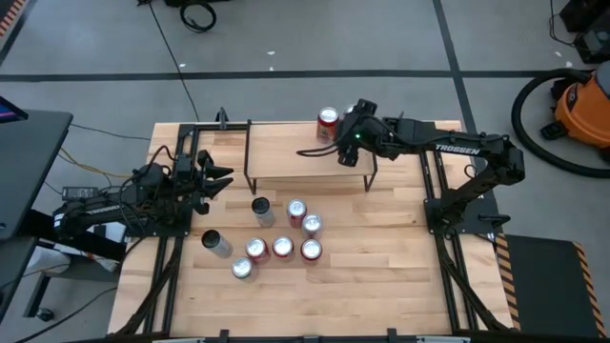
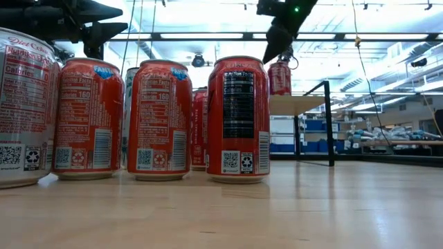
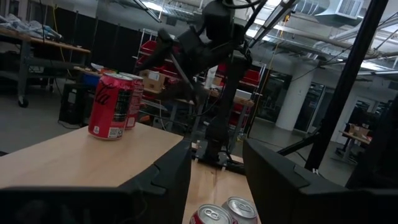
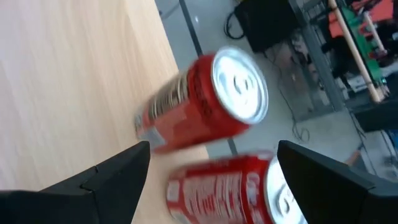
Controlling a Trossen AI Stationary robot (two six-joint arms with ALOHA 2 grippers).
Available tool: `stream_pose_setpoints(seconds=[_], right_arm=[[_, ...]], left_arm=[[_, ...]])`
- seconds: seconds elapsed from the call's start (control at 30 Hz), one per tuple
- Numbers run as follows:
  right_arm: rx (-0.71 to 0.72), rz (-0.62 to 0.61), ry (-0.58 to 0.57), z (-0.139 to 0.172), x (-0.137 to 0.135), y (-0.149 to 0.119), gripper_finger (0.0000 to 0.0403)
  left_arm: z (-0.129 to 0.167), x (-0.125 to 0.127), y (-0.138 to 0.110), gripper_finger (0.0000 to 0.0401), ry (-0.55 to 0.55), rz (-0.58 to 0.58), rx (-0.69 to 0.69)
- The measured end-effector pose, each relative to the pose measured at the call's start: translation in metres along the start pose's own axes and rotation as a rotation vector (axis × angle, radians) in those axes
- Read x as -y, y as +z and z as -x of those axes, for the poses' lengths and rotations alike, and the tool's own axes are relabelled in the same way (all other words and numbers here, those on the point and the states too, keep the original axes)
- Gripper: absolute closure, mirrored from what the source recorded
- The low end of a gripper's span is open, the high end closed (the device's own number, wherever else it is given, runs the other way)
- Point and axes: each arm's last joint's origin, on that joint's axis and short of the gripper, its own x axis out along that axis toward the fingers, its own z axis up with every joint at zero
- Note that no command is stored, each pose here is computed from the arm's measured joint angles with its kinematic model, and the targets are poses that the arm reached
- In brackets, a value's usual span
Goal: Place canned beverage on shelf
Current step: Adjust the red soda cans
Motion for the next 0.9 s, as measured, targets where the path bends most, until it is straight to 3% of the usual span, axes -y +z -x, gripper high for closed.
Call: stream_pose_setpoints(seconds=[0.37, 0.57, 0.9], right_arm=[[0.155, -0.015, -0.021, 0.001, -0.011, 0.021, 0.0040], [0.098, 0.151, -0.082, -0.016, -0.045, 0.034, 0.0040], [0.000, 0.263, -0.169, -0.037, -0.052, 0.037, 0.0040]], left_arm=[[0.000, 0.000, 0.001, 0.0245, -0.002, -0.001, 0.009], [0.000, 0.000, 0.000, 0.0245, -0.002, -0.002, 0.005], [0.000, 0.000, 0.000, 0.0246, 0.000, -0.002, -0.001]])
